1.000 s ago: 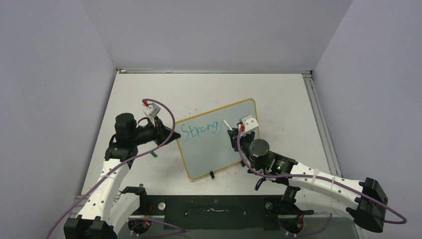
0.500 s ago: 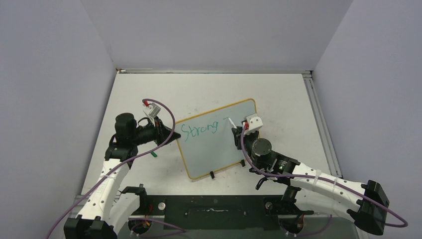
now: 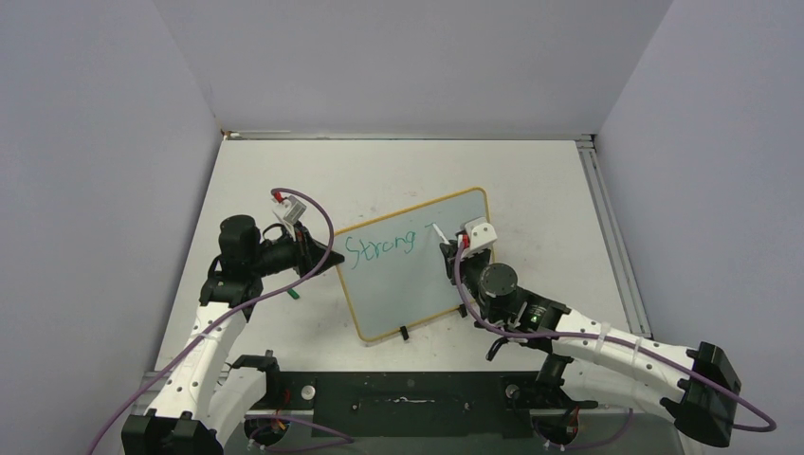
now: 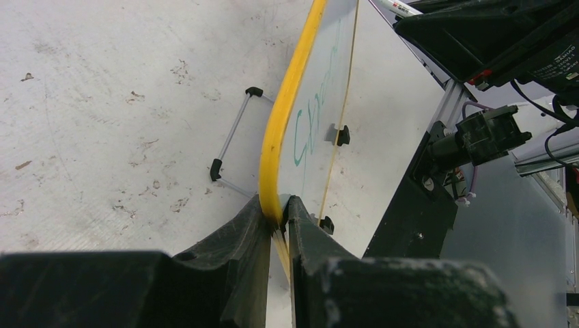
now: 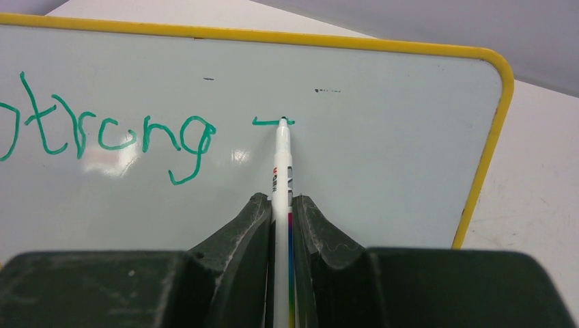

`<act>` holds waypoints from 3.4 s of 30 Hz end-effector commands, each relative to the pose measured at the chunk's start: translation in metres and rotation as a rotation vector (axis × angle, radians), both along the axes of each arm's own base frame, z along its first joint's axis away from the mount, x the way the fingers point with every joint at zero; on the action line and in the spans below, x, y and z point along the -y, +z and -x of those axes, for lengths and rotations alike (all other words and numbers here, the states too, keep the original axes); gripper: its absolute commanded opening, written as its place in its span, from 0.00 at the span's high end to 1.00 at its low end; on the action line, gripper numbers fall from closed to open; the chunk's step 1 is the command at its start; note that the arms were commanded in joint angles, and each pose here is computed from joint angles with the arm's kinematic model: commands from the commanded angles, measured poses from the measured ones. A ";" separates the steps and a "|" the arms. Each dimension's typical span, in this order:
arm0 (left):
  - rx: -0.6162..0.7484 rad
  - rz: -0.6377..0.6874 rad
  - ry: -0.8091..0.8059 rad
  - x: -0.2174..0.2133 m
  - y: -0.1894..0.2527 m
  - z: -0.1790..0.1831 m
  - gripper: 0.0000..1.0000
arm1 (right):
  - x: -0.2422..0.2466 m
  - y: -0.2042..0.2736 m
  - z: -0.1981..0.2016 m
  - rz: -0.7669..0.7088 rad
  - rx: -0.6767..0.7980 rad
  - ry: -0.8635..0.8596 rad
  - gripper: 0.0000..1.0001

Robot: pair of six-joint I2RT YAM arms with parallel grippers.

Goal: Write a sentence on the whiteboard

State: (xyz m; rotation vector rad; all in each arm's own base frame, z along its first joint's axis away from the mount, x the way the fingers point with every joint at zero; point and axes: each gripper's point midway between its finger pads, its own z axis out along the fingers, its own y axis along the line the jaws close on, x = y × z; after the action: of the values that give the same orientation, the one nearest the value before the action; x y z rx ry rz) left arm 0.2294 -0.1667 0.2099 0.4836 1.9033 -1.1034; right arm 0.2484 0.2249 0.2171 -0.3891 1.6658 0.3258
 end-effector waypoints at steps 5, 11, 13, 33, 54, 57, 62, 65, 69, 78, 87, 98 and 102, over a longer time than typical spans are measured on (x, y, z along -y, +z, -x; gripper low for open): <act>0.062 -0.015 -0.004 0.000 0.006 -0.005 1.00 | -0.011 0.039 -0.011 -0.062 0.089 0.003 0.95; 0.061 -0.015 -0.004 0.000 0.006 -0.005 1.00 | -0.013 0.038 -0.014 -0.047 0.088 -0.003 0.95; 0.062 -0.015 -0.006 0.000 0.006 -0.004 1.00 | -0.014 0.034 -0.014 -0.042 0.078 -0.001 0.95; 0.067 -0.014 -0.007 0.000 0.008 -0.004 1.00 | -0.004 -0.024 0.018 -0.031 -0.089 -0.004 0.95; 0.063 -0.014 -0.006 0.000 0.007 -0.004 1.00 | 0.007 0.047 0.005 -0.055 0.086 -0.073 0.95; 0.061 -0.013 -0.010 0.000 0.006 -0.004 1.00 | 0.004 0.051 -0.001 -0.036 0.103 -0.081 0.95; 0.063 -0.013 -0.010 0.000 0.006 -0.004 1.00 | 0.000 0.057 -0.011 -0.023 0.127 -0.088 0.95; 0.062 -0.013 -0.011 0.001 0.007 -0.004 1.00 | -0.001 0.055 -0.018 -0.014 0.126 -0.093 0.95; 0.065 -0.012 -0.012 0.001 0.007 -0.003 1.00 | 0.000 0.048 -0.023 -0.007 0.109 -0.101 0.95; 0.067 -0.012 -0.010 0.000 0.008 -0.003 1.00 | 0.003 0.018 -0.014 0.001 0.023 -0.089 0.95; 0.066 -0.012 -0.012 0.001 0.008 -0.003 1.00 | 0.004 -0.016 0.011 -0.010 -0.075 -0.064 0.95; 0.065 -0.011 -0.014 0.001 0.007 -0.002 1.00 | 0.002 -0.026 0.026 0.000 -0.097 -0.073 0.95; 0.067 -0.011 -0.013 0.001 0.008 -0.003 1.00 | 0.003 -0.017 0.023 -0.010 -0.069 -0.088 0.95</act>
State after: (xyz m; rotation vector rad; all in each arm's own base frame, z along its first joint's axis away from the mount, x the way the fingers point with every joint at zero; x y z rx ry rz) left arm 0.2291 -0.1671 0.2097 0.4853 1.9041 -1.1066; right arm 0.2214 0.2289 0.1866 -0.3611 1.7770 0.3012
